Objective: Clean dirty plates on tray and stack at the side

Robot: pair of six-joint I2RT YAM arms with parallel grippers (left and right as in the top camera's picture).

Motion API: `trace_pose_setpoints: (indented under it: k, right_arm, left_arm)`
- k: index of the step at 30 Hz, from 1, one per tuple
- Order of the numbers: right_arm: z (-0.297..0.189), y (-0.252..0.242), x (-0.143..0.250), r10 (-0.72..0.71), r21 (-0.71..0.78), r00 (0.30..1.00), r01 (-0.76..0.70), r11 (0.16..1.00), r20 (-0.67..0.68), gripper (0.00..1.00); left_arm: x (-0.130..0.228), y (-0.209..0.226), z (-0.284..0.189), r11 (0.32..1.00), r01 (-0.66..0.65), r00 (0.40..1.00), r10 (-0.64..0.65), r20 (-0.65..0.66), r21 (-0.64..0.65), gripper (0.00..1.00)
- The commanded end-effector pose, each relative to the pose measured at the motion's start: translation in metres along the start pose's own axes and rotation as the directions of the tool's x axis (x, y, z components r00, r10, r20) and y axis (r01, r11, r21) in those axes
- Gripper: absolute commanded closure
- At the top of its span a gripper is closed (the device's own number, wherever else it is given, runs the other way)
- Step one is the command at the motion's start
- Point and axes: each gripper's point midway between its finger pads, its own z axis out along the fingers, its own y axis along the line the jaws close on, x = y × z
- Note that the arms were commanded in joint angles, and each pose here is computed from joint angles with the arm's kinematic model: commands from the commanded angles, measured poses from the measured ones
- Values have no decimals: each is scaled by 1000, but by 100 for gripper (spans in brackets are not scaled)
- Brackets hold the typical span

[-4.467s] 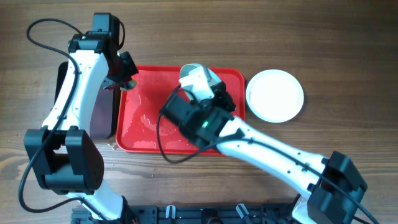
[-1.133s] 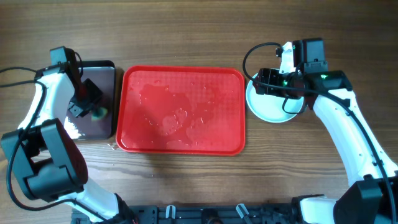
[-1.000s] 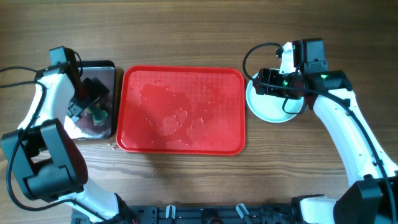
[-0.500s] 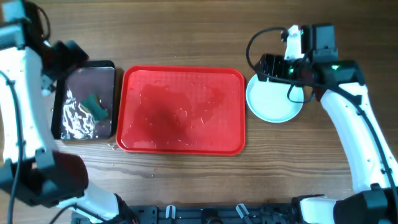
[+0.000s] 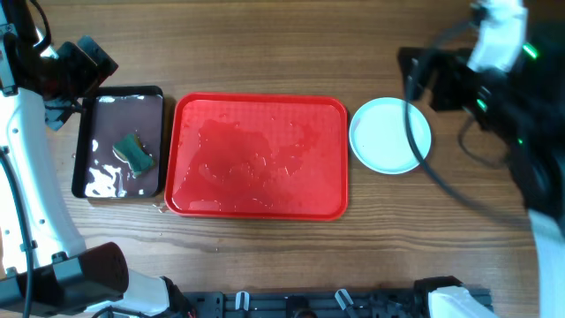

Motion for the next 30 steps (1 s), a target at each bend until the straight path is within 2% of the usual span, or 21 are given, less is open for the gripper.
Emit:
trace_pose_setpoints:
  k: [1, 13, 15, 20, 25, 30]
  right_arm:
    - [-21, 3, -5, -19, 7, 999, 19, 1000, 46, 0]
    - [-12, -7, 3, -16, 44, 1000, 15, 999, 20, 0]
    - [-10, -9, 6, -56, 50, 998, 54, 997, 31, 0]
    - [-7, -13, 21, -167, 49, 977, 162, 986, 136, 0]
    - [-1, -27, 61, -132, 49, 958, 124, 991, 254, 0]
    - [5, -42, 111, -123, 40, 902, 117, 992, 414, 0]
  left_arm:
    - [1, -5, -1, 1000, -5, 1000, 5, -5, 20, 0]
    - [1, -5, -1, 1000, -5, 1000, 5, -5, 20, 0]
    - [1, -5, -1, 1000, -5, 1000, 5, -5, 20, 0]
    - [1, -5, -1, 1000, -5, 1000, 5, -5, 20, 0]
    - [1, -5, -1, 1000, -5, 1000, 5, -5, 21, 0]
    - [1, -5, -1, 1000, -5, 1000, 5, -5, 21, 0]
